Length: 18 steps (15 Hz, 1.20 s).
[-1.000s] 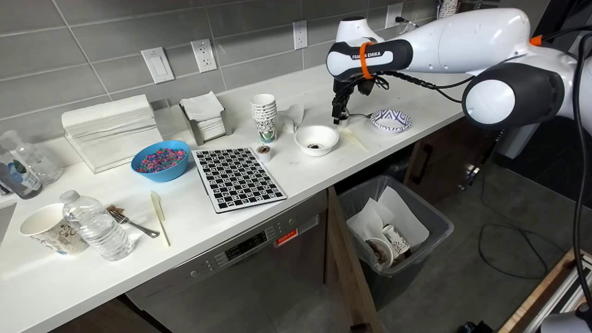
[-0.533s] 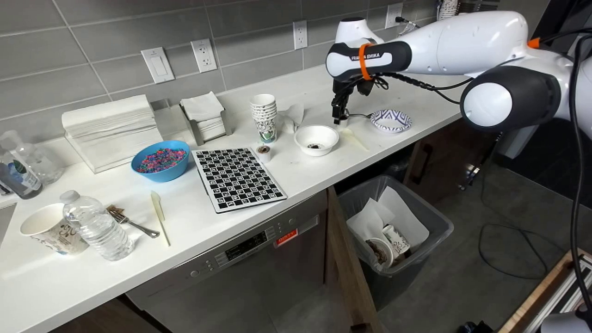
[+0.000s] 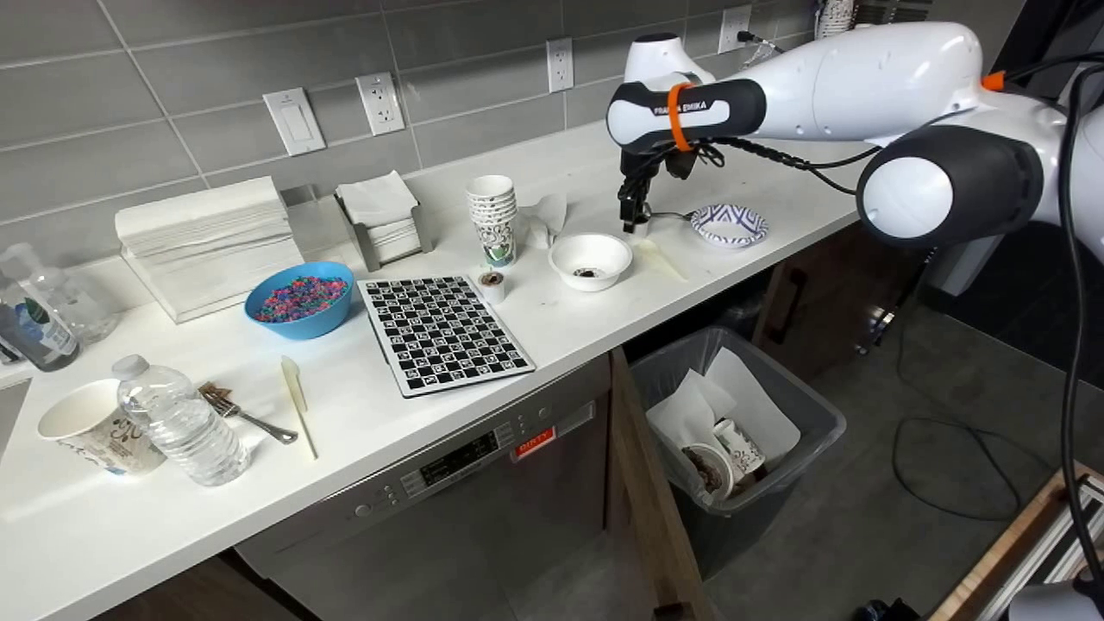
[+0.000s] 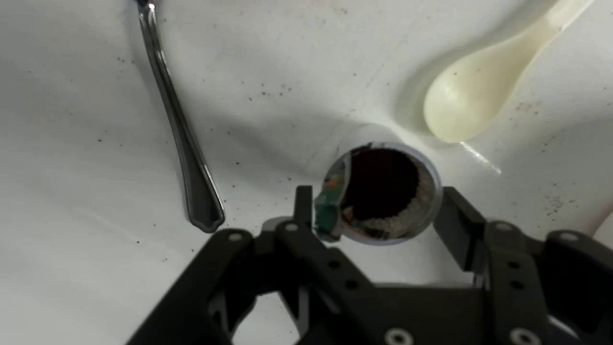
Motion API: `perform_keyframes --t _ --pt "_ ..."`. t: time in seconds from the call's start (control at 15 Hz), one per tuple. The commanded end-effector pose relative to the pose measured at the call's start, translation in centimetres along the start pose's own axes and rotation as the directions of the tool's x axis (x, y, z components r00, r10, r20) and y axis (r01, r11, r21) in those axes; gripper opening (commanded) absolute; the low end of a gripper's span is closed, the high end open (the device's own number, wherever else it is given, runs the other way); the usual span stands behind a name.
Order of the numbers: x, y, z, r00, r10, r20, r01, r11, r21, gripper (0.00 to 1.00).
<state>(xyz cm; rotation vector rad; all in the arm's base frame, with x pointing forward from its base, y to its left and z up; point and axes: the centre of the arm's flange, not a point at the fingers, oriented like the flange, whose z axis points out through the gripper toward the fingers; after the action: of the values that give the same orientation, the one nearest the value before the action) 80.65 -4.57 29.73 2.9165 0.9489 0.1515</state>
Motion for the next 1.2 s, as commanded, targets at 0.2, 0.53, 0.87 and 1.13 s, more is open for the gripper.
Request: perform_keyframes --t 0.2,0.53,0.87,1.13 --pt "1.43 1.09 0.22 0.999 -0.009 0.053 0.009 1.0 -0.006 0.62" --pt "1.34 1.07 -0.09 0.998 -0.008 0.07 0.008 1.0 0.001 0.37" --pt "1.32 1.09 -0.23 0.998 -0.004 0.065 0.004 1.0 0.001 0.24" --pt "1.37 1.05 -0.17 0.999 0.007 0.043 -0.007 1.0 -0.002 0.14"
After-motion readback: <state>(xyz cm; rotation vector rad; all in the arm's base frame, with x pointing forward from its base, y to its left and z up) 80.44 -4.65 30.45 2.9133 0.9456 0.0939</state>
